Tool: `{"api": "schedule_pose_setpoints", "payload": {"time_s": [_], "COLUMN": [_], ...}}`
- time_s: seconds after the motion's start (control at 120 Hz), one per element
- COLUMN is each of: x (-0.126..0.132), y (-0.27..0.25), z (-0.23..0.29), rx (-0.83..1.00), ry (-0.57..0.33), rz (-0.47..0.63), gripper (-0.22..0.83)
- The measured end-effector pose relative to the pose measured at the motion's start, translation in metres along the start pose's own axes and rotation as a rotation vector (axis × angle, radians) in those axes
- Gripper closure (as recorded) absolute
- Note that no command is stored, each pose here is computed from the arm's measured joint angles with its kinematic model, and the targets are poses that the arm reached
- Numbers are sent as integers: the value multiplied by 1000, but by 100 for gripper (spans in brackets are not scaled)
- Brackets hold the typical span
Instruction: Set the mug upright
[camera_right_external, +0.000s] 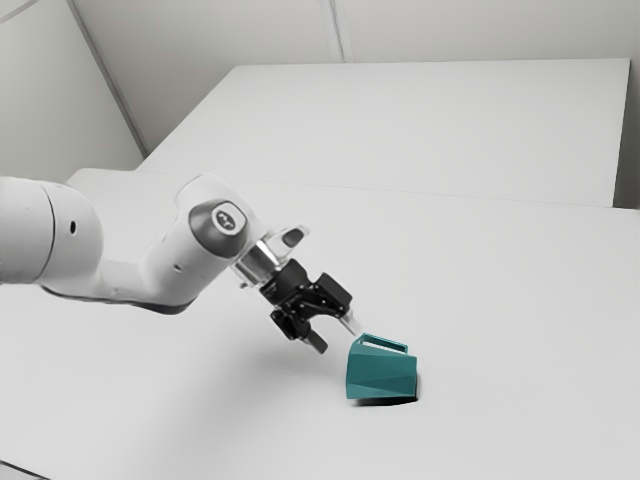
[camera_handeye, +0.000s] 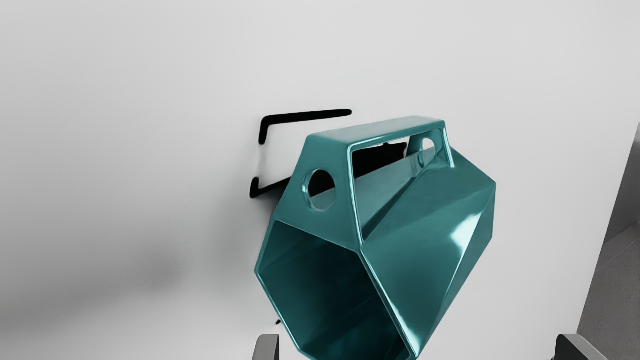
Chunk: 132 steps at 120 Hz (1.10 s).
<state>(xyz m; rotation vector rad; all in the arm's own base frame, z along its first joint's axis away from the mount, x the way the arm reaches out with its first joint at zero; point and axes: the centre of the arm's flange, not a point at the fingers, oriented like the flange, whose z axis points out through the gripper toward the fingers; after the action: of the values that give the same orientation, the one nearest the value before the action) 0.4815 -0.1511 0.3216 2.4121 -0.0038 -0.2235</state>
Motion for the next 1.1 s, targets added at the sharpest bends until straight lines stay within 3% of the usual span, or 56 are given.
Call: {"api": "schedule_pose_setpoints", "payload": {"time_s": [0.458,1.1], "x": [0,-6], "y": [-12,-30], "z": [46,60], "rx": [-121,-230], "ry": [46,149], "rz": [23,93], "gripper": [0,0]}}
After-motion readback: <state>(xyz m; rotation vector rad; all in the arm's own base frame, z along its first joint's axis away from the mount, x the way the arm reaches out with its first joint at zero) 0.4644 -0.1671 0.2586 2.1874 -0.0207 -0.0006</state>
